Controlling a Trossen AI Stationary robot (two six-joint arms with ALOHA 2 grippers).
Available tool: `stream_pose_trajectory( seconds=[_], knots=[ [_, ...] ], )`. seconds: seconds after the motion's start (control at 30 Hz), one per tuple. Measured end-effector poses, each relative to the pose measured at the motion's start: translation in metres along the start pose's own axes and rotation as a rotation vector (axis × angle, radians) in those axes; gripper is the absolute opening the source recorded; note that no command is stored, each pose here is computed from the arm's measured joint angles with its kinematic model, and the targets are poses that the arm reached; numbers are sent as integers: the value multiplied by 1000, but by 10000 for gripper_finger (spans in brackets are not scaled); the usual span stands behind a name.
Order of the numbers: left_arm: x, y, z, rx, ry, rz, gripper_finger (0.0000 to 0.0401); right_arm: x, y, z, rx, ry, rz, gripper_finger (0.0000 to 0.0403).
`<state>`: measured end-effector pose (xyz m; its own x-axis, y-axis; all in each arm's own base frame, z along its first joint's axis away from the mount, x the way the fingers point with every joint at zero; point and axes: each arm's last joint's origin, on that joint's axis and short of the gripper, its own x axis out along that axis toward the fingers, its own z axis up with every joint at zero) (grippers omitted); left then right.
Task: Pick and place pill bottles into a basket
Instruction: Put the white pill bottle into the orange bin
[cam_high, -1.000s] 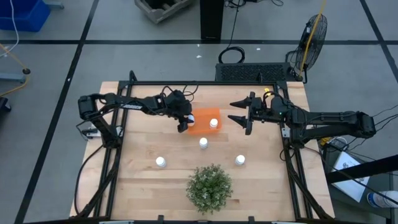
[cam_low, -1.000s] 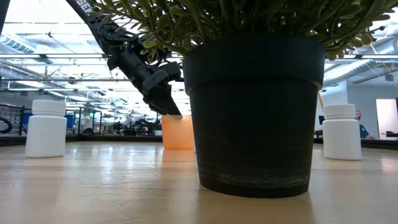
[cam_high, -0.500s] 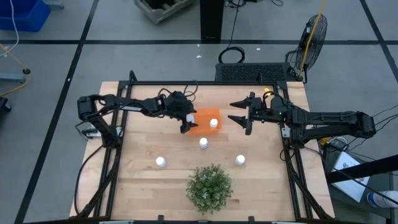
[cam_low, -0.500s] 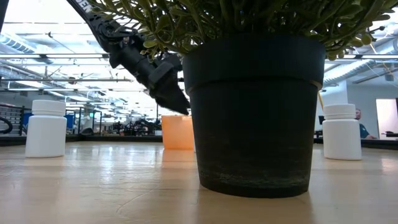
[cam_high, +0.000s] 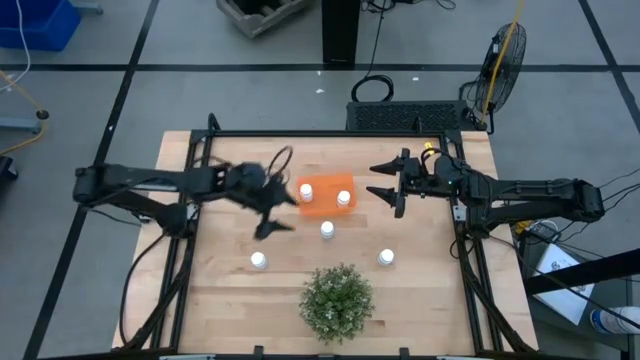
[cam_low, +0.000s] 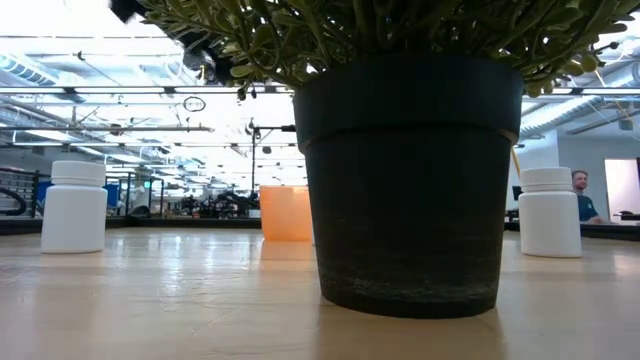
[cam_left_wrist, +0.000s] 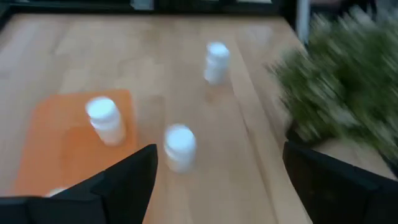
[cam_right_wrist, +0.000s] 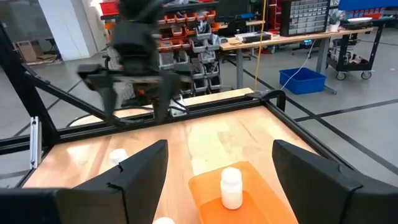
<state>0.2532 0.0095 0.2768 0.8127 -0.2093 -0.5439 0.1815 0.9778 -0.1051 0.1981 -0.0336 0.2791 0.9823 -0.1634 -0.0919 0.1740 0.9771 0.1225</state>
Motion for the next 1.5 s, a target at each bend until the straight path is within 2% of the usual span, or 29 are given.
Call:
stream_pose_trajectory(
  seconds=[0.1,0.23,0.47,0.57,0.73,1.23,1.4,1.5],
  knots=[
    [-15,-30,-6,56,71,20,337,0,0,0,-4,-1,1,279],
    [-27,-57,-15,-19,139,53,327,0,0,0,-4,0,1,279],
    [-26,-82,-34,-192,315,62,307,0,0,0,-4,0,1,279],
    [-22,-90,-47,-196,441,75,298,0,0,0,-4,0,1,279],
    [-10,-98,-62,-150,593,112,286,0,0,0,-4,0,2,279],
    [35,-100,-85,-125,793,165,299,0,0,-1,-4,7,2,279],
    [45,-100,-90,-112,831,159,298,0,0,-1,-4,7,2,279],
    [48,-101,-89,-103,800,144,299,0,0,-1,1,7,2,279]
  ],
)
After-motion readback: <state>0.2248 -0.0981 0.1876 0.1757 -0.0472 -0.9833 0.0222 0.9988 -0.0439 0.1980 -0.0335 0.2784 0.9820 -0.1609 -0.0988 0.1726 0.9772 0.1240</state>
